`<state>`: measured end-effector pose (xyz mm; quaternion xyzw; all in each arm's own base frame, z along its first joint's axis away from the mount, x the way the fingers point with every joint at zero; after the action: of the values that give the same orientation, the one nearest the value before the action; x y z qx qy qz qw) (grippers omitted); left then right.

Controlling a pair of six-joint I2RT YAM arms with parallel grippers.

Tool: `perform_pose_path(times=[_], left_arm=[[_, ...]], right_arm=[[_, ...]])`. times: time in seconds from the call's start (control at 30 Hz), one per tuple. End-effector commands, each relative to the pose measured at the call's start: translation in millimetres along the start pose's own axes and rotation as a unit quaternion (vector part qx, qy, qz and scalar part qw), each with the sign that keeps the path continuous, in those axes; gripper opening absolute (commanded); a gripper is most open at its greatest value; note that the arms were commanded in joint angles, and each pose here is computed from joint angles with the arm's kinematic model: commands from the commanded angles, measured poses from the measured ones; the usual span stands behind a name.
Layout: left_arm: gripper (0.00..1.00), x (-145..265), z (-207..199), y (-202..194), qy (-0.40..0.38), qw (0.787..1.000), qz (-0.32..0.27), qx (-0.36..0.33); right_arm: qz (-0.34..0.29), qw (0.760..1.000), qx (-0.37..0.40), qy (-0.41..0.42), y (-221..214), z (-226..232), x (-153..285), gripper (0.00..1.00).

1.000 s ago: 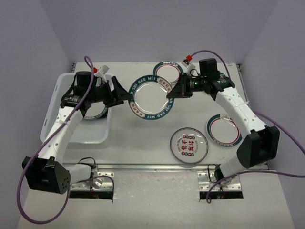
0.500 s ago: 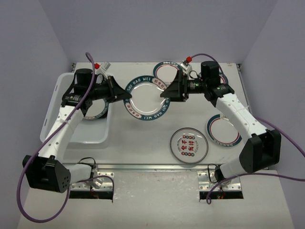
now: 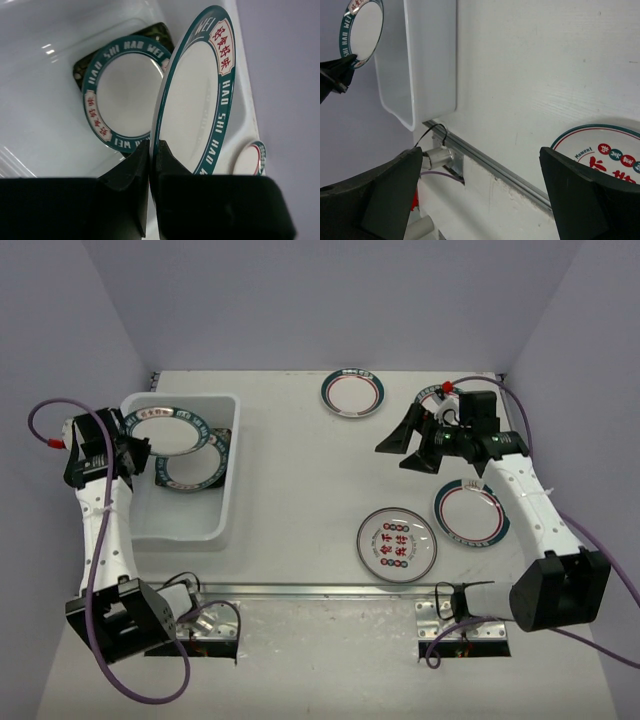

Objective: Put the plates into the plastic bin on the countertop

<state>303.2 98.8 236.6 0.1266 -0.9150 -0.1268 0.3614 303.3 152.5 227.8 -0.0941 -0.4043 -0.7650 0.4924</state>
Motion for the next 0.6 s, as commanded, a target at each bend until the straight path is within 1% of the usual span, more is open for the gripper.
perform_pose_path(times=[0.0,0.1,0.2,0.3,0.33,0.37,0.43,0.5,0.53,0.57], left_arm=[[0.00,-27.1,11.0,23.2,0.032,0.997,-0.064,0.027],[0.00,-47.9,17.6,18.4,0.043,0.998,-0.051,0.023],[0.00,-73.4,30.2,7.1,0.064,0.998,-0.022,0.017],[0.00,-86.5,38.0,-4.1,0.069,0.998,0.003,0.013],[0.04,-88.7,39.2,-7.0,0.069,0.998,0.011,0.011],[0.12,-90.1,39.5,-10.3,0.067,0.997,0.020,0.009],[0.57,-92.3,40.2,-19.5,0.064,0.997,0.046,-0.004],[0.81,-92.3,42.1,-24.3,0.065,0.996,0.058,-0.018],[0.94,-91.4,42.6,-26.5,0.067,0.995,0.064,-0.025],[1.00,-88.4,43.2,-30.3,0.073,0.994,0.072,-0.036]], right_arm=[[-0.004,0.999,0.039,-0.001,-11.5,1.2,10.6,0.99],[0.005,0.999,0.047,0.004,-18.5,0.2,11.8,0.99],[0.011,0.998,0.055,0.005,-23.8,-0.6,13.5,0.99],[0.011,0.998,0.056,0.002,-25.4,-2.3,13.7,0.99],[0.012,0.998,0.055,0.002,-26.1,-2.8,13.2,0.99],[0.014,0.998,0.055,0.004,-27.1,-3.0,12.6,0.99],[0.019,0.998,0.054,0.000,-29.1,-7.0,10.1,0.99],[0.024,0.998,0.053,-0.007,-31.7,-12.0,7.4,0.99],[0.025,0.998,0.053,-0.010,-32.2,-14.4,6.6,0.99],[0.027,0.998,0.052,-0.014,-32.6,-16.2,5.7,0.99]])
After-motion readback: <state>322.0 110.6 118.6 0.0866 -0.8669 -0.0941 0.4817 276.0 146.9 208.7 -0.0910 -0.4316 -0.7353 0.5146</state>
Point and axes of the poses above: each gripper's point midway between its finger pads, its own x axis back along the fingers, its own z axis along the line the jaws close on, y = z × x, the point moved 1 cm from there along x, back along the fingers, and after that the axes turned 13 degrees about x, right-handed, at the moved point
